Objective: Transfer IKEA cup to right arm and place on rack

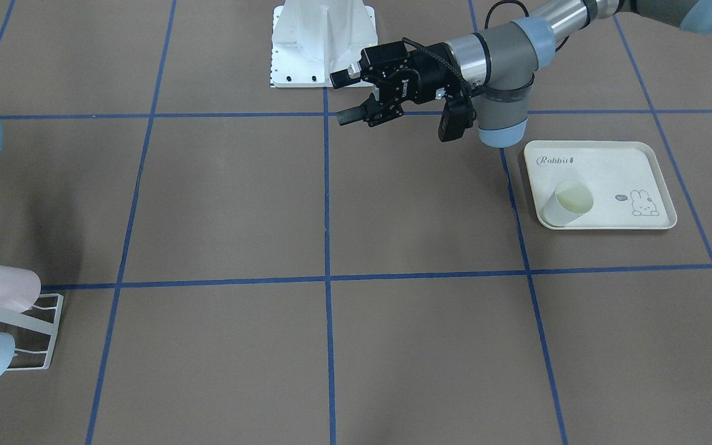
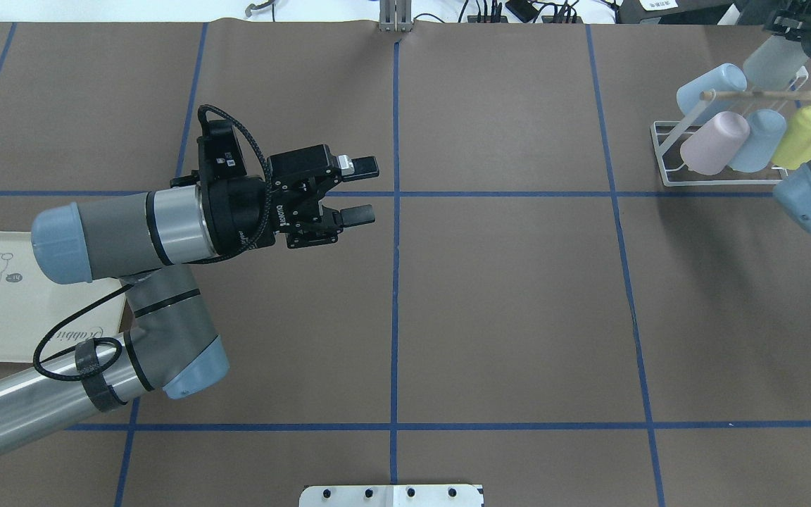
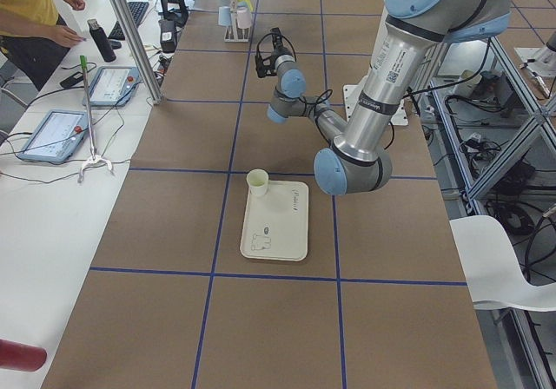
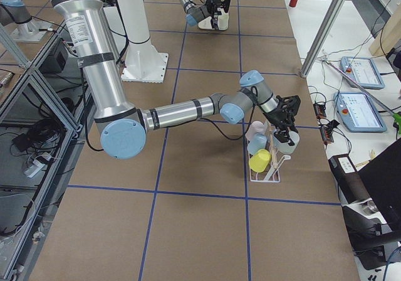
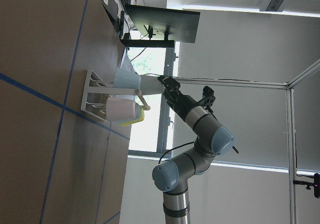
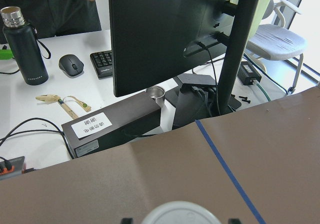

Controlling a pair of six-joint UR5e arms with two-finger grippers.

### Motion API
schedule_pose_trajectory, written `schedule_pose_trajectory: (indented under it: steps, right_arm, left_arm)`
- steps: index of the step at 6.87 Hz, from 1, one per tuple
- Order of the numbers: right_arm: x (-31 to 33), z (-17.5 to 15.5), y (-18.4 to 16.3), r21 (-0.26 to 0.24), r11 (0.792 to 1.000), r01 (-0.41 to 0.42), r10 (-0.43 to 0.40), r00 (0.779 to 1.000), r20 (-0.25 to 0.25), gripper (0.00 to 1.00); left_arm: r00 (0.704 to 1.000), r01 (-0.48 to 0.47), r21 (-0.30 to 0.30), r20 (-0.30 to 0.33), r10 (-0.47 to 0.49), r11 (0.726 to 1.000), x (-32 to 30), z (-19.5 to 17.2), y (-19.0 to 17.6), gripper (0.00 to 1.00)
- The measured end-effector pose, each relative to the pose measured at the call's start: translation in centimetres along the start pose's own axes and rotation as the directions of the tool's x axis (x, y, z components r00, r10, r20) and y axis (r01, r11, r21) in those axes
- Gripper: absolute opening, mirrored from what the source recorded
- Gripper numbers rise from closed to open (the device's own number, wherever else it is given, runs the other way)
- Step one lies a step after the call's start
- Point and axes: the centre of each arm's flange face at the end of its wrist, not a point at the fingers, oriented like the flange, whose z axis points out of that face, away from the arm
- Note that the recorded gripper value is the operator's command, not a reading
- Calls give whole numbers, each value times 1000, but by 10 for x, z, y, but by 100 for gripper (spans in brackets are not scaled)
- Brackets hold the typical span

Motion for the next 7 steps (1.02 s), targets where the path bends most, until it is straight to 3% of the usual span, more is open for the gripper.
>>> schedule_pose_trajectory:
  steps: [7]
  right_arm:
    - [-2,5,17,-11,1000,21,-21,1000,-11,0]
  left_arm:
    - [1000,5,8,-14,-5,1000,1,5,4,100]
